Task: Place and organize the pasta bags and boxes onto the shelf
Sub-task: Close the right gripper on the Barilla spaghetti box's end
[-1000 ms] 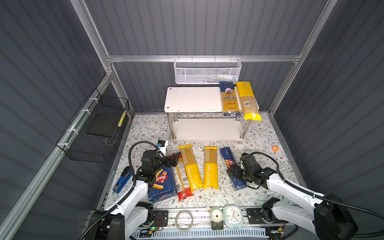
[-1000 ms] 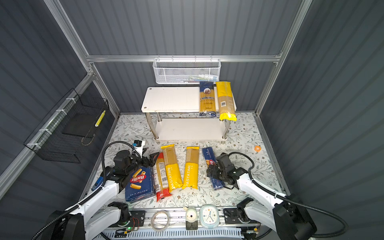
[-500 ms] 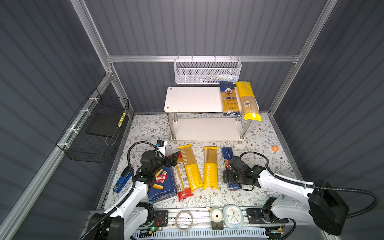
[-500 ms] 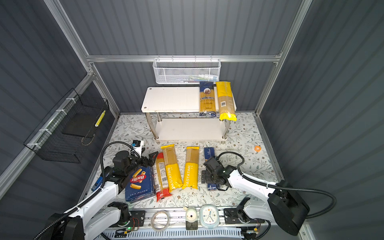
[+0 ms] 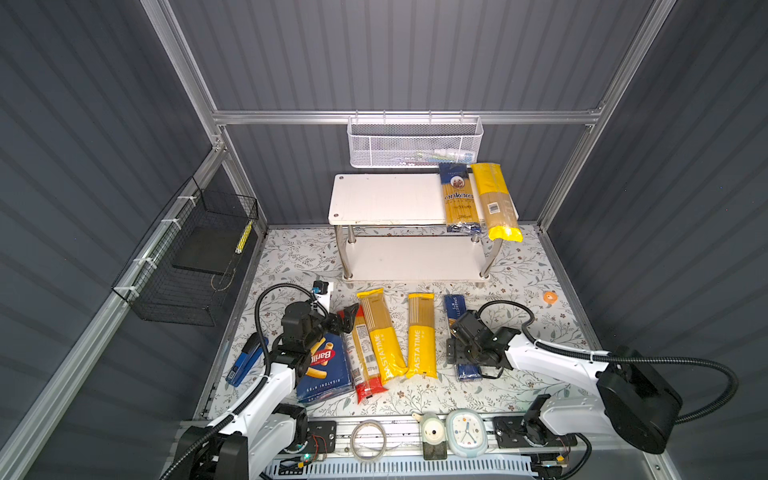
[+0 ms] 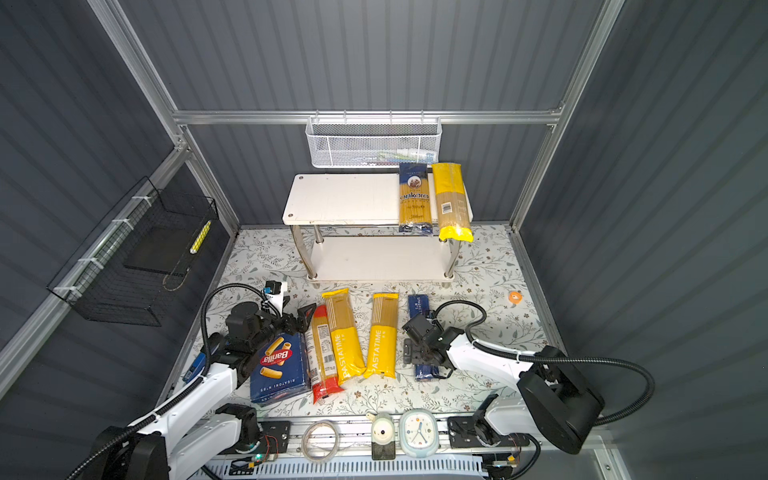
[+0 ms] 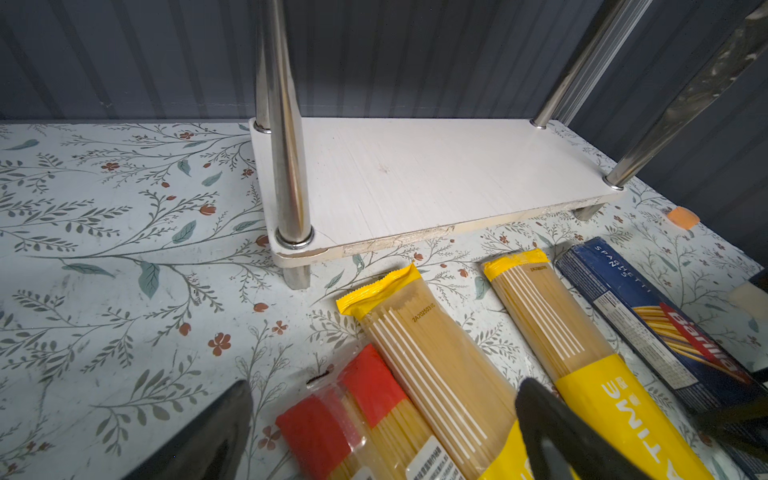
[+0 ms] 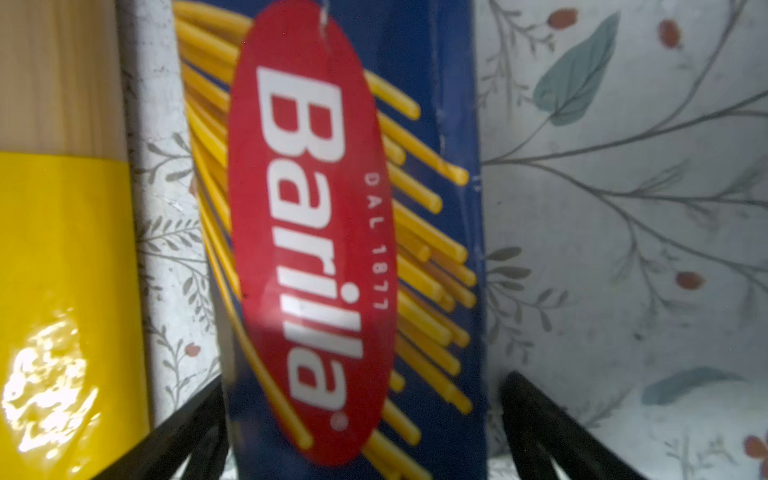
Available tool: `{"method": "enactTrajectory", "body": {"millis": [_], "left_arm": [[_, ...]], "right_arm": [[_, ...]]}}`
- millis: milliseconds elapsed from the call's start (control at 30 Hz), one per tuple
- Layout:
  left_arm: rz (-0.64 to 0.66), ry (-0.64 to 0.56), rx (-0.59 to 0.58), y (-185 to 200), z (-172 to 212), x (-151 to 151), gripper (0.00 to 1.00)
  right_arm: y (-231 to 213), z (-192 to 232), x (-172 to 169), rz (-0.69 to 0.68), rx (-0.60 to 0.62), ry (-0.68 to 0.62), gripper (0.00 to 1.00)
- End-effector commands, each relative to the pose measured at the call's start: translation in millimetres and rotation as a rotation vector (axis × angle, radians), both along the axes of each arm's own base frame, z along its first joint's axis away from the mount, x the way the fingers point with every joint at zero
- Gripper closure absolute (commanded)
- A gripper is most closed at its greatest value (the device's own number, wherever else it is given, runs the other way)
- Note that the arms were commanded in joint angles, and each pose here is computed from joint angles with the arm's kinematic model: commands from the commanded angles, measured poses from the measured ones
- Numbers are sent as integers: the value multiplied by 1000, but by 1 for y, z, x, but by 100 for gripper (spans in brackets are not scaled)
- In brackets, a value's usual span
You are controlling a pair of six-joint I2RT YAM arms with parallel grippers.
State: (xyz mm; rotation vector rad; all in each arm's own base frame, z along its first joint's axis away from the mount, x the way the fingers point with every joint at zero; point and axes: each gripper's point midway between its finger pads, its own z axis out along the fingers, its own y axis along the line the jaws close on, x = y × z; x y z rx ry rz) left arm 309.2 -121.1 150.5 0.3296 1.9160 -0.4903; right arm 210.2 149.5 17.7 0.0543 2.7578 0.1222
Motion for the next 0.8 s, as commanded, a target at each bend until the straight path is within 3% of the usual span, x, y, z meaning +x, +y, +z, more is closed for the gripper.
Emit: {"method": "enactTrajectory", "body": {"millis": [0, 267, 767], "left_arm": [[3, -11, -4, 0, 1, -1, 0], [9, -16, -4, 1, 2, -1, 0], [14, -16, -5, 1, 2, -2, 0]], "right_arm": [[-5, -13, -5, -5, -17, 16, 1], [-4, -21, -7, 5, 0, 29, 2], [-13, -24, -3, -5, -55, -1, 20]]}}
